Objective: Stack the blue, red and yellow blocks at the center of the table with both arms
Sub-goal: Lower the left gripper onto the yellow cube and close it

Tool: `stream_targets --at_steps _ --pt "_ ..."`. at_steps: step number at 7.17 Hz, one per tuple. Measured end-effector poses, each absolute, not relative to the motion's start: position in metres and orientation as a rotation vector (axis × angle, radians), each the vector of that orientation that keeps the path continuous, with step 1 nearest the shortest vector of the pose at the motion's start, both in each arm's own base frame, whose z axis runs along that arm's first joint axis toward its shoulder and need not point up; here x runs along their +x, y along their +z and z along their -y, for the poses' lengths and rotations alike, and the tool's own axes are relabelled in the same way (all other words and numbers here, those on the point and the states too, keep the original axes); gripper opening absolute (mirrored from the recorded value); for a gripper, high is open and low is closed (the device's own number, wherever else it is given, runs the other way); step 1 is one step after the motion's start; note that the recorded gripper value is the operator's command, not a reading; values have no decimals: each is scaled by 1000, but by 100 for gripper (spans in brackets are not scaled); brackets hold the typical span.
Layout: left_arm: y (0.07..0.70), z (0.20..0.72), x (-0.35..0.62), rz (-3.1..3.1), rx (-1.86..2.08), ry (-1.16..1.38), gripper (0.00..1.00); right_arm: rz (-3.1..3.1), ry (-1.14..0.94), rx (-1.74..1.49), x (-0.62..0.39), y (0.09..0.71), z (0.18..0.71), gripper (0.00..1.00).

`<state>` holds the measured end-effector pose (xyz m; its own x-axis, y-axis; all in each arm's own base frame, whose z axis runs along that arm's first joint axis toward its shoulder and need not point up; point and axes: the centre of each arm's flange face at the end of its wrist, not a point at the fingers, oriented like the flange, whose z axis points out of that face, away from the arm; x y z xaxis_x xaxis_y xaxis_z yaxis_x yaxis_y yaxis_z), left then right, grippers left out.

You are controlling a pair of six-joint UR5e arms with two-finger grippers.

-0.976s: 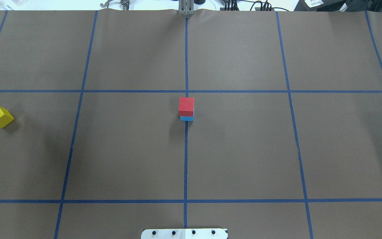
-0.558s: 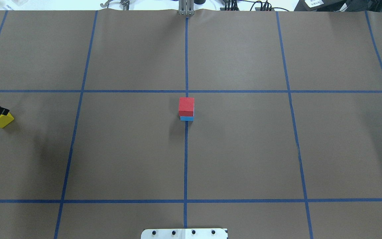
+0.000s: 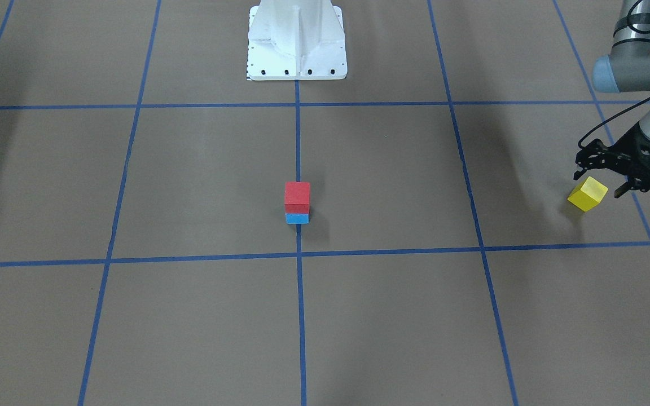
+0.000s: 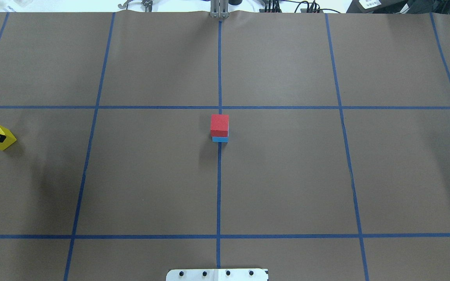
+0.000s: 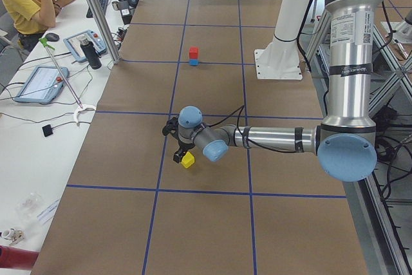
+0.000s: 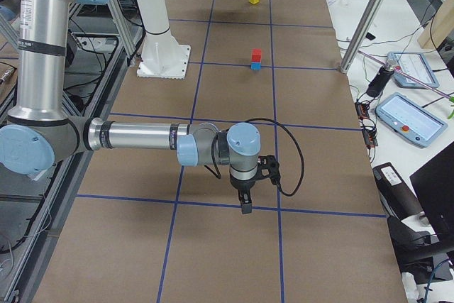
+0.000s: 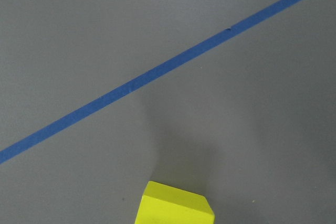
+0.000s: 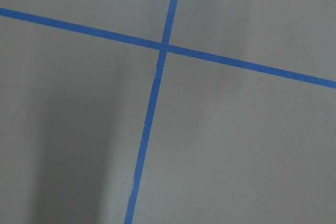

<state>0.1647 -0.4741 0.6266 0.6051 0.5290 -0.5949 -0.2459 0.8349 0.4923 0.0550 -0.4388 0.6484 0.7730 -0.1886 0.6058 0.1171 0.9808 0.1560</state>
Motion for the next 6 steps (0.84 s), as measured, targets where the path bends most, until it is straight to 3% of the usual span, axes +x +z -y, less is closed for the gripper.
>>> stream_targets --at_steps 6 --pt "645 471 194 -779 351 513 98 667 -165 112 55 648 439 100"
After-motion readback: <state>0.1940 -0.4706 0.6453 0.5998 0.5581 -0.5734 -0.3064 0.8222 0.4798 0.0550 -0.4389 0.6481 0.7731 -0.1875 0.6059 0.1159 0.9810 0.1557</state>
